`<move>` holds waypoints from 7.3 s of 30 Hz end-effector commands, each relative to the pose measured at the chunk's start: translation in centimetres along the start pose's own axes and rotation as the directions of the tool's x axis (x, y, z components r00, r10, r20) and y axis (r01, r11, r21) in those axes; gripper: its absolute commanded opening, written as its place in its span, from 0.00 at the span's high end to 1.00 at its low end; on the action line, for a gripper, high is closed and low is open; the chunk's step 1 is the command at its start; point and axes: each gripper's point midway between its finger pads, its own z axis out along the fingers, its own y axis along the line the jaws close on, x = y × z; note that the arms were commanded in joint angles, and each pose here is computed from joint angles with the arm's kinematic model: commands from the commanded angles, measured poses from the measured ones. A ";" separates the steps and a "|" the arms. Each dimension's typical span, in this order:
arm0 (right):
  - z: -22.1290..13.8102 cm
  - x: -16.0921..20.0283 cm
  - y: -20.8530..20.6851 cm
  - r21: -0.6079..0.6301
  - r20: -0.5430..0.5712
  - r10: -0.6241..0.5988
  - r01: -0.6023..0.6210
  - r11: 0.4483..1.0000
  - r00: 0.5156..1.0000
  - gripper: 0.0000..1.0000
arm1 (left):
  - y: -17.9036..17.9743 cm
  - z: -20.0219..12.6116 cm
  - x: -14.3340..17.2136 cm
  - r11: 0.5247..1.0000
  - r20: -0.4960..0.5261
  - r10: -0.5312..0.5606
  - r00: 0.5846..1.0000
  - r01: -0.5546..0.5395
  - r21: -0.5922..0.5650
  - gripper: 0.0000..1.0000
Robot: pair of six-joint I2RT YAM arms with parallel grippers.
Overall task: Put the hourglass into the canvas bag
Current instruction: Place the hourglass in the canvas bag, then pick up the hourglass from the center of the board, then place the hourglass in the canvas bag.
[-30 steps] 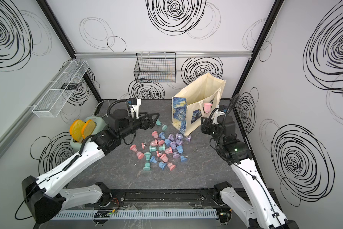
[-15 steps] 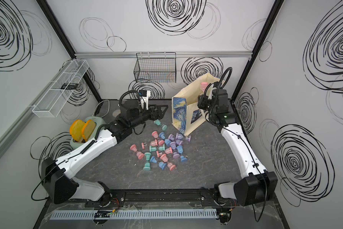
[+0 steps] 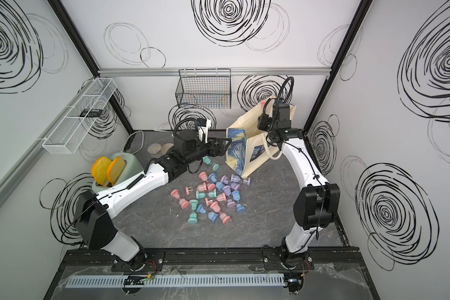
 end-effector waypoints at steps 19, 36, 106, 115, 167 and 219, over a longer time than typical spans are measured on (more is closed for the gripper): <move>-2.0 8.0 -3.8 0.139 -0.307 -0.064 0.111 0.984 0.950 0.67 | -3.1 4.2 -1.4 0.991 0.072 0.024 0.997 -0.033 0.133 0.05; 3.6 12.3 -4.5 0.139 -0.437 -0.025 0.095 0.986 0.899 0.47 | -0.4 7.4 -0.2 0.994 0.027 -0.012 1.000 0.009 0.107 0.24; -14.2 34.0 2.0 -0.139 -0.559 -0.189 0.134 0.981 0.807 0.14 | 2.7 -12.8 6.1 0.996 -0.091 0.007 0.996 -0.015 -0.090 0.04; -13.5 38.0 0.6 -0.107 -0.631 -0.195 0.164 0.981 0.751 0.21 | 2.6 -12.5 7.0 0.996 -0.095 0.000 0.995 -0.009 -0.088 0.04; -13.1 41.3 -0.3 -0.078 -0.710 -0.167 0.159 0.984 0.684 0.64 | 4.5 -12.2 5.9 0.991 -0.034 -0.019 0.999 0.015 -0.129 0.04; -0.8 -0.3 2.3 0.038 0.062 -0.023 0.020 0.999 0.998 0.71 | -1.6 -2.1 -3.0 0.992 0.121 -0.089 0.989 0.078 0.095 0.04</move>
